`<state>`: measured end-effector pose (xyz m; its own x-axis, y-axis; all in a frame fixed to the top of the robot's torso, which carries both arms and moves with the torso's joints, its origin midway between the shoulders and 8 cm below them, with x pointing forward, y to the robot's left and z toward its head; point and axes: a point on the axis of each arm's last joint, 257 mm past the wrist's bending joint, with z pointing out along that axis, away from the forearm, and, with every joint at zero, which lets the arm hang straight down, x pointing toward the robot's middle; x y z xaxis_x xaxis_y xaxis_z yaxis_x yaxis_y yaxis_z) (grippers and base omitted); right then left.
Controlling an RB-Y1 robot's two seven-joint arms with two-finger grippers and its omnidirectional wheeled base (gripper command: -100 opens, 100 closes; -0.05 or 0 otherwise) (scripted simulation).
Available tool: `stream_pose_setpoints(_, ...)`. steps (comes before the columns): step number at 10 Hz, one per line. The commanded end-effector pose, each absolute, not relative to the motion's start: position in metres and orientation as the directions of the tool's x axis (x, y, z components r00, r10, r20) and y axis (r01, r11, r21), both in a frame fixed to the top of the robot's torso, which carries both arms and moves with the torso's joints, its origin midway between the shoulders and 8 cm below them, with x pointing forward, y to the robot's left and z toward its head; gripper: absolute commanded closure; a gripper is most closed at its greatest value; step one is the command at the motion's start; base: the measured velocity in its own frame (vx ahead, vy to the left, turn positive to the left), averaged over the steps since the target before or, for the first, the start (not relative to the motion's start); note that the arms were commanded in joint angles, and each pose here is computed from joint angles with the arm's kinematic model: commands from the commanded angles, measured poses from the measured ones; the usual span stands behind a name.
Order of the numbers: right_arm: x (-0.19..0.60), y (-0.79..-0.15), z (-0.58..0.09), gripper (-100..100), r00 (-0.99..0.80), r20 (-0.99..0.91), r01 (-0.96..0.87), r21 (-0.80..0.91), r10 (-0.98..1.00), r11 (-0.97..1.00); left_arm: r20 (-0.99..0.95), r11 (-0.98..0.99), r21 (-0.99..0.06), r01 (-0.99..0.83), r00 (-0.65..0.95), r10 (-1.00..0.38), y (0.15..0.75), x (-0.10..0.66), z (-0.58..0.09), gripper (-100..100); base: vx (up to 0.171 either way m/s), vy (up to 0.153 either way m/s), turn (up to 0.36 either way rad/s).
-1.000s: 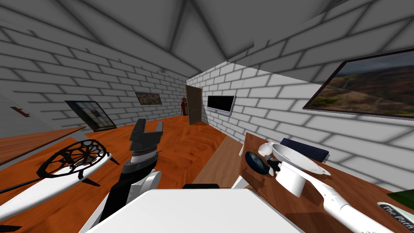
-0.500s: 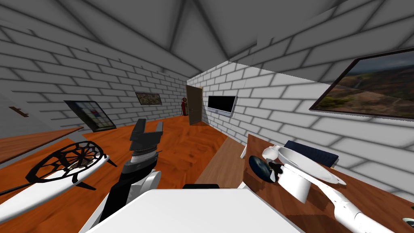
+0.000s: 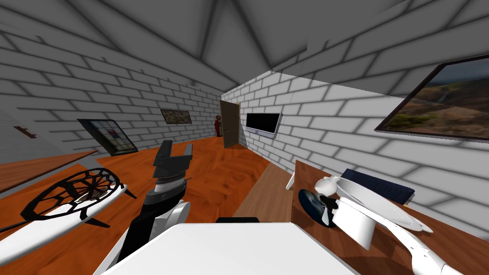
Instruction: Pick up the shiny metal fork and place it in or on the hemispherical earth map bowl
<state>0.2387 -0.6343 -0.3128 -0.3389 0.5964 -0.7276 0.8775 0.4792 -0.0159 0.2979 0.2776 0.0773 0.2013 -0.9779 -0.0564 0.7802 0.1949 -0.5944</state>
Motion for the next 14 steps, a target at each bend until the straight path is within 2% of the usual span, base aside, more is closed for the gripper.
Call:
stream_pose_setpoints(1, 0.229, -0.63, -0.315, 100, -0.351, -0.712, 0.879, -0.027, 0.609, 0.475, -0.056, 0.195, -0.594, 0.78, 0.201, -0.978, 0.278, 0.298, 0.077, 0, 0.074, 0.005, 0.012)
stream_pose_setpoints(3, 0.228, -0.628, -0.315, 100, -0.355, -0.706, 0.879, -0.029, 0.613, 0.475, -0.056, 0.195, -0.594, 0.78, 0.201, -0.978, 0.278, 0.298, 0.077, 0, 0.056, -0.001, 0.009)
stream_pose_setpoints(4, 0.227, -0.627, -0.316, -100, -0.356, -0.705, 0.88, -0.031, 0.614, 0.475, -0.056, 0.195, -0.594, 0.78, 0.201, -0.978, 0.278, 0.298, 0.077, 0, 0.006, 0.001, 0.001)
stream_pose_setpoints(8, 0.227, -0.627, -0.316, -100, -0.356, -0.705, 0.879, -0.031, 0.613, 0.475, -0.056, 0.195, -0.594, 0.78, 0.201, -0.978, 0.278, 0.298, 0.077, 0, 0.0, 0.0, 0.0)
stream_pose_setpoints(9, 0.227, -0.627, -0.316, 0, -0.356, -0.705, 0.879, -0.031, 0.613, 0.475, -0.056, 0.195, -0.594, 0.78, 0.201, -0.978, 0.278, 0.298, 0.077, 0, 0.0, 0.0, 0.0)
stream_pose_setpoints(10, 0.232, -0.619, -0.304, -100, -0.359, -0.707, 0.876, -0.028, 0.61, 0.482, -0.056, 0.195, -0.594, 0.78, 0.201, -0.978, 0.278, 0.298, 0.077, 0, 0.012, -0.026, -0.094)
stream_pose_setpoints(14, 0.242, -0.6, -0.282, -100, -0.371, -0.707, 0.864, -0.024, 0.602, 0.503, -0.056, 0.195, -0.594, 0.78, 0.201, -0.978, 0.278, 0.298, 0.077, 0, 0.015, -0.04, -0.064)
